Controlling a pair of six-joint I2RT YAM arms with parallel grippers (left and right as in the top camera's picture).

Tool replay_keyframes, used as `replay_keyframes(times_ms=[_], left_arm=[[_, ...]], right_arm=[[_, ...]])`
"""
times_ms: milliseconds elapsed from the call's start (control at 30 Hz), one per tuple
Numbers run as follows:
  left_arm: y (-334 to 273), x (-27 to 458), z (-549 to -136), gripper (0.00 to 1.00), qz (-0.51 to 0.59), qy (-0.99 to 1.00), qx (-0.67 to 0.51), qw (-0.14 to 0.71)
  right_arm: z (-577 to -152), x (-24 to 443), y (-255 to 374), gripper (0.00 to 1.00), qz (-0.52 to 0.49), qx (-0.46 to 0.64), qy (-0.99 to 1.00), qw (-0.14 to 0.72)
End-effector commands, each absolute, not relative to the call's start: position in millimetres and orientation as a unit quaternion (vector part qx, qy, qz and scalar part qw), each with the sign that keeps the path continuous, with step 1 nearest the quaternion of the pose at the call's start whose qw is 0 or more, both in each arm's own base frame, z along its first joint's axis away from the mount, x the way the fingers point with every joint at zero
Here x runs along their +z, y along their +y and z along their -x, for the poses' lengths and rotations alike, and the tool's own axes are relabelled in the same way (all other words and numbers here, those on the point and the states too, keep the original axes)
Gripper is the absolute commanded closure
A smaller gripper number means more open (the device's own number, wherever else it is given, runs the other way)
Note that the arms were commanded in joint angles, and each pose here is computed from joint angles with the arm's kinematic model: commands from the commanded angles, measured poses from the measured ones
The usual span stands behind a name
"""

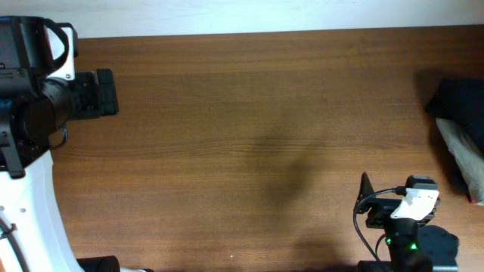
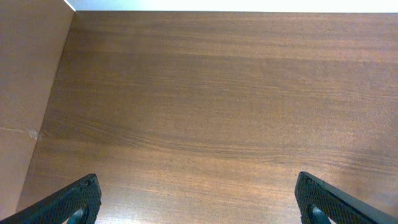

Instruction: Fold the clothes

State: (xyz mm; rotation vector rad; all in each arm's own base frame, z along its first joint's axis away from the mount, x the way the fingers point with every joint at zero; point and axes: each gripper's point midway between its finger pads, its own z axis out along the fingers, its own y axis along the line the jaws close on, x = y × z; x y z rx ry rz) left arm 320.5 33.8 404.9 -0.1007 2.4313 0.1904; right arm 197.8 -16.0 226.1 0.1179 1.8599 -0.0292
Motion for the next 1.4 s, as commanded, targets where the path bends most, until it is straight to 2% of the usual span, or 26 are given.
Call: replay_keyframes(times_ms=[0, 133, 600, 633, 733, 800, 933, 1033, 1233, 1300, 1367], left_arm=[[34, 406, -320, 0.01, 0.046, 0.935, 0.071, 0.345], [34, 406, -320, 0.01, 0.046, 0.935, 0.071, 0.345], [35, 405, -318, 0.01, 0.046, 0.936, 0.072, 0.342], [38, 411, -317, 0.01, 0.043, 0.931, 0.083, 0.352], [26, 454, -352, 0.01, 0.036, 0.870, 0.058, 0.488], [22, 451, -353, 0.01, 0.033, 0.845, 0.048, 0.531], [22, 399, -338, 0.01, 0.028, 0.787, 0.053, 0.614], [21, 341, -300, 0.01, 0.029, 0.778, 0.053, 0.625], [21, 257, -246, 0.01, 0.029, 0.734, 0.053, 0.676], [19, 216, -239, 0.01, 0.025, 0.732, 0.048, 0.679], [15, 195, -239, 0.01, 0.018, 0.731, 0.041, 0.681]], right_arm=[[-208, 193, -19, 0.01, -0.054, -0.018, 0.787, 0.614], [-226, 131, -20, 0.01, -0.054, -0.018, 0.802, 0.594], [-231, 137, -19, 0.01, -0.052, -0.014, 0.790, 0.611], [-231, 137, -18, 0.02, -0.051, -0.014, 0.790, 0.611], [-231, 137, -19, 0.01, -0.052, -0.014, 0.790, 0.611], [-231, 137, -19, 0.01, -0.052, -0.014, 0.790, 0.611], [-231, 137, -19, 0.01, -0.052, -0.014, 0.790, 0.611], [-231, 137, -19, 0.01, -0.052, -0.014, 0.790, 0.611], [-231, 137, -19, 0.01, -0.052, -0.014, 0.790, 0.611], [-231, 137, -18, 0.01, -0.051, -0.014, 0.790, 0.611], [-231, 137, -19, 0.01, -0.052, -0.014, 0.790, 0.611]])
